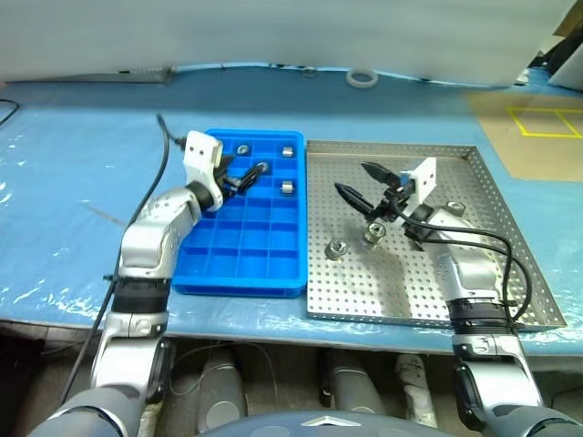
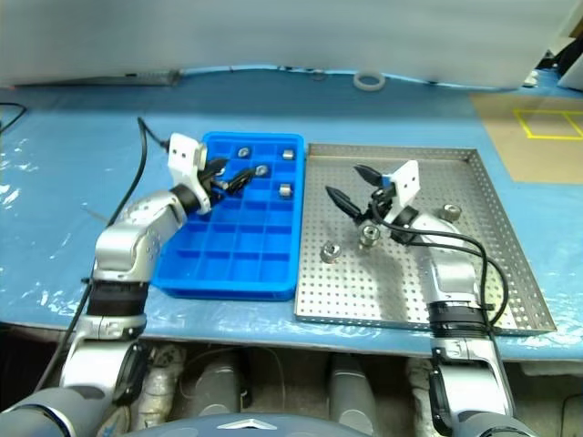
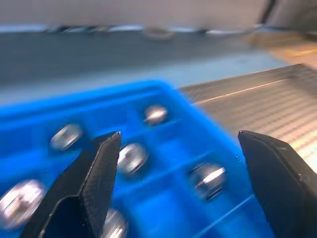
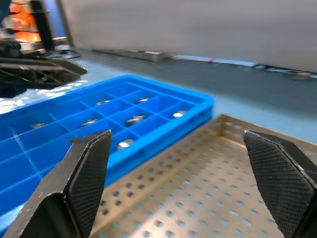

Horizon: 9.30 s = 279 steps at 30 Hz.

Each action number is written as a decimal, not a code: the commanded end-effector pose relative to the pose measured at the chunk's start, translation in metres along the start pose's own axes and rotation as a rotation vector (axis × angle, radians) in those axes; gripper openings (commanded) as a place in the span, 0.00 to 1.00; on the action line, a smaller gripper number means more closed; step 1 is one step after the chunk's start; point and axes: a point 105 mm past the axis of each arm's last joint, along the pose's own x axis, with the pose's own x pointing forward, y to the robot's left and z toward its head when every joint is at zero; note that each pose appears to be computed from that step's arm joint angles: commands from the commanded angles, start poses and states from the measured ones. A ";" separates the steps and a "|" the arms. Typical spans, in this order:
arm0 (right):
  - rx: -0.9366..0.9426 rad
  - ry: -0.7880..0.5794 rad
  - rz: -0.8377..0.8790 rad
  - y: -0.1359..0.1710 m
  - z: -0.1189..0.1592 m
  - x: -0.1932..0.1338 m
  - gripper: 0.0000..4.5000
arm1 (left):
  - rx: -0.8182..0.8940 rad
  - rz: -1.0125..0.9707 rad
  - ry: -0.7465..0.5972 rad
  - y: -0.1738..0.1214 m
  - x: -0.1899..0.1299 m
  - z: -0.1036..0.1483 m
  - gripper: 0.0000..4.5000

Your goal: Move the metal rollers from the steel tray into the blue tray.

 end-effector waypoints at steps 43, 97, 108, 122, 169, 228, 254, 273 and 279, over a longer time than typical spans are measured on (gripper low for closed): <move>-0.007 -0.050 -0.115 -0.009 0.021 -0.038 1.00 | 0.495 -0.934 0.393 -0.106 0.048 -0.036 0.56; 0.056 0.124 0.025 0.027 0.018 -0.059 1.00 | 0.830 -1.249 0.729 -0.134 0.048 -0.089 0.56; 0.107 0.247 0.179 0.058 0.018 -0.068 1.00 | 0.820 -1.263 0.716 -0.143 0.049 -0.097 0.19; 0.216 0.202 0.369 0.076 0.040 -0.059 1.00 | 0.418 -0.786 0.323 -0.104 0.081 -0.033 0.19; 0.241 0.070 0.643 0.091 0.002 0.051 1.00 | 0.117 0.337 0.161 -0.019 -0.168 -0.072 0.19; 0.003 0.160 -0.354 -0.017 0.037 -0.103 1.00 | 0.435 -0.565 0.287 -0.127 0.112 -0.068 0.75; -0.010 0.198 -0.303 -0.015 0.027 -0.094 1.00 | 0.396 -0.457 0.381 -0.095 0.099 -0.093 0.75; 0.018 0.192 -0.241 -0.009 0.013 -0.074 1.00 | 0.130 -0.320 0.260 -0.065 0.100 -0.054 0.75; 0.075 0.171 -0.140 0.009 0.012 -0.061 1.00 | 0.012 -0.313 0.206 -0.065 0.102 -0.043 0.75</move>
